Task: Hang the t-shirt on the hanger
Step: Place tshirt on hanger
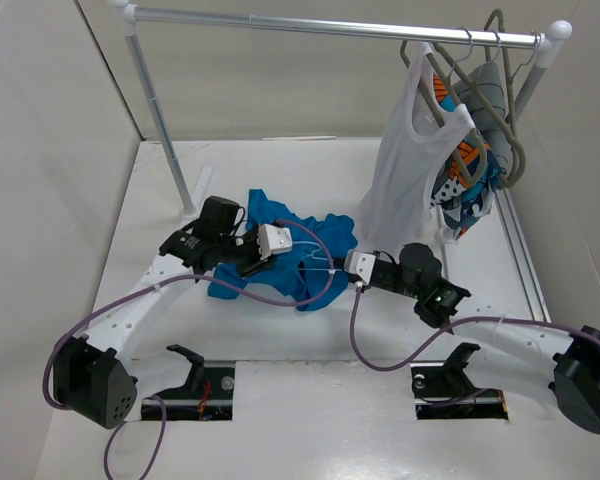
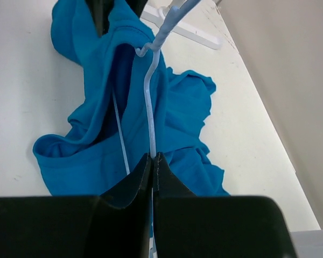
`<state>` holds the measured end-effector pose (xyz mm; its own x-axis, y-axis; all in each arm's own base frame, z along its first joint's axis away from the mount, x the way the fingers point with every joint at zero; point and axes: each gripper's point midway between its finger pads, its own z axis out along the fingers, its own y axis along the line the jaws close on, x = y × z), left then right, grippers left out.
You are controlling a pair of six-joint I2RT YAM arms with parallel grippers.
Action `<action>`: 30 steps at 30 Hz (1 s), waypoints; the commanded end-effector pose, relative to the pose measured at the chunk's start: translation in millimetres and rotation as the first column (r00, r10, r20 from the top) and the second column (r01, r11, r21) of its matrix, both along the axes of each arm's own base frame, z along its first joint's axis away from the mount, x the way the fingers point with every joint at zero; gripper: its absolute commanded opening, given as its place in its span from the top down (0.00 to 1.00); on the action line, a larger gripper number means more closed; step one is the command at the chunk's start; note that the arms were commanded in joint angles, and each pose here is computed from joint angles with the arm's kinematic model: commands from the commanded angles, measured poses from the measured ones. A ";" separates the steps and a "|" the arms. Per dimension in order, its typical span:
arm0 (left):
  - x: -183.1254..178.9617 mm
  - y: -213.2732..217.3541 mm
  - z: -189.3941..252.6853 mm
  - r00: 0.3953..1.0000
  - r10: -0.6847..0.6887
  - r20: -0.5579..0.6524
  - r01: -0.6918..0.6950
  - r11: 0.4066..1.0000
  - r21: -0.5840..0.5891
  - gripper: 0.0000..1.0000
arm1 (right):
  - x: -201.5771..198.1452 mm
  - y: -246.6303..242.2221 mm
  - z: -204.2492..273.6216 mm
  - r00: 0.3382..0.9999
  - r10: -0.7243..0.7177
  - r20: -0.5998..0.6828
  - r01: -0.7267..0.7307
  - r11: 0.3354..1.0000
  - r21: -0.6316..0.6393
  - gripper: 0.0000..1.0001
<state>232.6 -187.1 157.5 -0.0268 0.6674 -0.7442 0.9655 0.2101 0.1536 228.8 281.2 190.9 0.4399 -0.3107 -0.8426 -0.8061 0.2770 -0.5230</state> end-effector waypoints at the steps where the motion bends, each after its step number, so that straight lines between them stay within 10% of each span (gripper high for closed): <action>1: -11.0 -6.7 -3.8 0.999 -0.042 -0.025 0.041 0.999 -0.029 0.75 | -3.3 17.0 54.4 0.993 0.059 0.098 -0.070 0.991 0.115 1.00; 5: -21.6 -3.4 -13.8 0.997 -0.063 -0.054 0.062 0.998 -0.018 1.00 | 0.1 24.6 57.7 0.991 0.079 0.103 -0.090 0.990 0.109 1.00; 11: -14.8 -1.8 4.5 0.998 0.012 -0.060 -0.016 0.998 -0.054 1.00 | 16.2 33.3 68.6 0.995 0.051 0.082 -0.058 0.994 0.090 1.00; 16: 6.0 11.6 28.2 0.981 0.171 -0.088 -0.180 0.977 -0.111 1.00 | 34.9 27.6 70.4 0.999 -0.042 -0.006 0.042 0.999 -0.019 0.24; 19: 10.3 20.6 30.6 0.965 0.236 -0.118 -0.250 0.960 -0.125 1.00 | 46.6 10.9 85.4 0.985 -0.166 -0.040 0.165 0.985 -0.044 0.00; 30: 12.8 25.1 52.4 0.889 0.371 -0.268 -0.435 0.867 -0.243 1.00 | 14.1 5.4 64.5 0.954 -0.261 -0.144 0.226 0.948 -0.223 0.00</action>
<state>236.0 -154.2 178.2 -0.4020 0.4435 -0.8011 0.8321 0.5421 -0.1173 249.2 291.7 287.7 0.3000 -0.4796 -0.8246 -0.7739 0.3830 -0.5044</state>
